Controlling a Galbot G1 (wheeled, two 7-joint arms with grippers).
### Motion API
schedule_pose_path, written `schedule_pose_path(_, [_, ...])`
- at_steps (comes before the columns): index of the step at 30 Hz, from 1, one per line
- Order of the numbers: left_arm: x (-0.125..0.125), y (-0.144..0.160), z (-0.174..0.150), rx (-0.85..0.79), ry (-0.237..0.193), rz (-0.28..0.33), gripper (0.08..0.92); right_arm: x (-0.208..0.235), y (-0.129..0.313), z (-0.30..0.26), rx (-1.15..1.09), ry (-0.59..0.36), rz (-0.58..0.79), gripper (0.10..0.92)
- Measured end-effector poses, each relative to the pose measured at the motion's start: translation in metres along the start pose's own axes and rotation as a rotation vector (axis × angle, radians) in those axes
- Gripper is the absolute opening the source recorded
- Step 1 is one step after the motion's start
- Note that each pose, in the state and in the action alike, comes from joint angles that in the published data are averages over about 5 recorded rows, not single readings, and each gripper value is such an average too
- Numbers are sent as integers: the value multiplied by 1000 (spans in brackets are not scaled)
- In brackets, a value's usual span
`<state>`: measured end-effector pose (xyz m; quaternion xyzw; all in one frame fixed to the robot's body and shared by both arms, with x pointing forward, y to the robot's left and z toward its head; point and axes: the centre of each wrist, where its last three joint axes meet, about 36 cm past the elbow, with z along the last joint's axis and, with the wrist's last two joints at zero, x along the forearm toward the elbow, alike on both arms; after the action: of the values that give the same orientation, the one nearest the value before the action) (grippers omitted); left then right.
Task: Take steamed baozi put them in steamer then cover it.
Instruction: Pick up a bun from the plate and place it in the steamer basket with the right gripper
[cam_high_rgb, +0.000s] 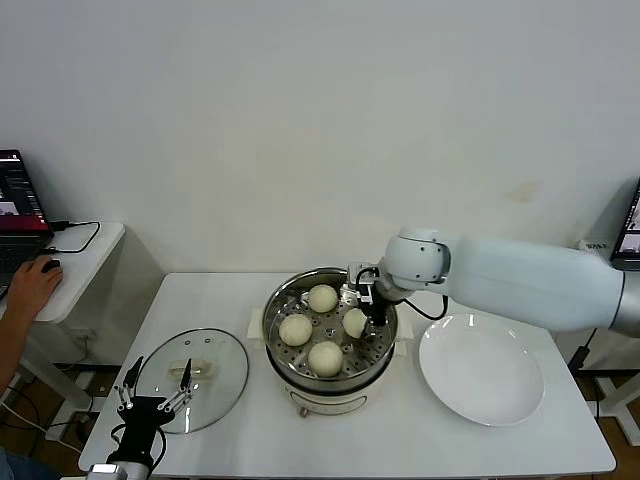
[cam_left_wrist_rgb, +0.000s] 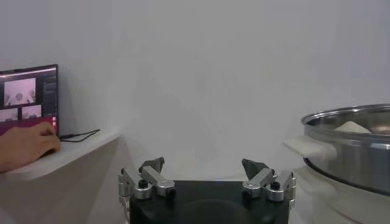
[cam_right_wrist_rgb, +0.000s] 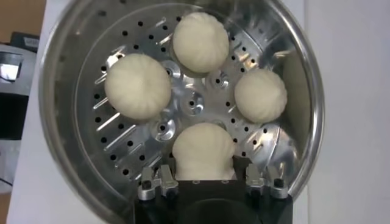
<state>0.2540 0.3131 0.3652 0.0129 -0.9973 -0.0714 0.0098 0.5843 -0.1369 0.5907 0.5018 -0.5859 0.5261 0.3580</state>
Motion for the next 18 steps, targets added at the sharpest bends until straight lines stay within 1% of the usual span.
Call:
schedule_pose_path(8, [0,1,1,-2,0,-2,823,-10,0,-2,-1,2,1,594])
schedule_pose_path(10, [1,1,1,-2,1,-2,823,-9,0,-2,-3,-1,6,626])
schedule_pose_path(15, [1,1,2,-1,2,-5,823,-1,-1,-2,-5,-14,34,765])
schedule_pose_path(18, [1,1,3,-2,3,-5,823,8,-2,-1,-7,-25,56,813])
